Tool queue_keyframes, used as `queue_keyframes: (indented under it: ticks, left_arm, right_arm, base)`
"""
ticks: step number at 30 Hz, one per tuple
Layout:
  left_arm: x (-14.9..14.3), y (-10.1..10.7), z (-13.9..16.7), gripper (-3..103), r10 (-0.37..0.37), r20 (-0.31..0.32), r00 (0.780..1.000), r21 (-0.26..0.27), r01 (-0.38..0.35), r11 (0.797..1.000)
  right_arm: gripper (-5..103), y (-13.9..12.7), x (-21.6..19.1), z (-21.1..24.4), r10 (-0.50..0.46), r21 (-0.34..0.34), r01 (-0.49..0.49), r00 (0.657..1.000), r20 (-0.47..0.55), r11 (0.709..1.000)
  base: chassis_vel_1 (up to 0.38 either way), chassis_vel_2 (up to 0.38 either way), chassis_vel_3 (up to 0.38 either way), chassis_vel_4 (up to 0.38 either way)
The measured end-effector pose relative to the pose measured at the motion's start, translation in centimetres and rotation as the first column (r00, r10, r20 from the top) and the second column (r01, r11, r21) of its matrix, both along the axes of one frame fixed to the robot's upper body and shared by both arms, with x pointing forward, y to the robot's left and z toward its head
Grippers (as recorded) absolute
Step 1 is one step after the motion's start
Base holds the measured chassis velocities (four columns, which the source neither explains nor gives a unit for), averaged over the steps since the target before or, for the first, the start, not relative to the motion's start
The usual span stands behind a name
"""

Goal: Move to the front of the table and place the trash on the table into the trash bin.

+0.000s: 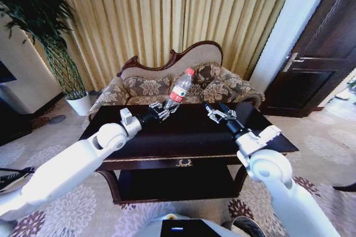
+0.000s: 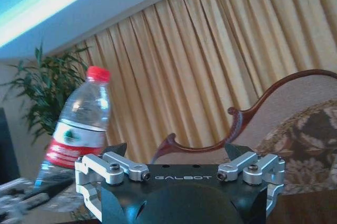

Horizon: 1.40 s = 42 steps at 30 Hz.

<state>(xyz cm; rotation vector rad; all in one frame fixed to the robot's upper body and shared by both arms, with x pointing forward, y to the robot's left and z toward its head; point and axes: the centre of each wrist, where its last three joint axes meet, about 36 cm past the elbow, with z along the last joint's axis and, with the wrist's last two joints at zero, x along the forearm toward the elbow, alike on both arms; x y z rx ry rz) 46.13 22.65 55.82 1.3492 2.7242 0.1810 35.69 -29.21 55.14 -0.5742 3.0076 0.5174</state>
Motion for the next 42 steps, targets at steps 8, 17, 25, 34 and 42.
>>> queue_keyframes:
  ticks: [8, 17, 25, 34, 42]
  left_arm:
    - [-0.8, 0.9, -0.3, 32, 0.014, -0.012, 1.000, 0.005, -0.014, 1.000]
    - [-1.1, 2.1, -0.8, 32, 0.014, -0.025, 1.000, 0.010, -0.014, 1.000]
    - [-0.3, 1.6, -0.9, 32, 0.004, -0.025, 1.000, 0.007, -0.004, 1.000]
    - [2.1, -1.7, -1.5, 32, -0.085, 0.010, 0.996, -0.051, 0.085, 0.995]
    - [2.2, -4.0, -1.6, 32, -0.128, -0.010, 0.992, -0.042, 0.127, 0.991]
  right_arm:
    - [100, -2.3, 0.6, 1.1, -0.010, -0.103, 0.011, 1.000, 0.010, 0.995]
    - [100, -3.1, 1.1, 2.9, 0.035, -0.213, -0.031, 0.999, 0.018, 0.977]
    - [100, -2.5, 0.9, 3.3, 0.079, -0.191, -0.078, 0.997, -0.004, 0.978]
    - [100, -1.8, 1.1, 1.6, 0.100, -0.080, -0.106, 0.992, -0.072, 0.991]
    - [100, -1.6, 1.4, 1.0, 0.095, -0.043, -0.098, 0.992, -0.081, 0.994]
  base:
    - [0.000, 0.000, 0.000, 0.000]
    - [0.000, 0.000, 0.000, 0.000]
    - [0.000, 0.000, 0.000, 0.000]
    - [0.000, 0.000, 0.000, 0.000]
    - [0.000, 0.000, 0.000, 0.000]
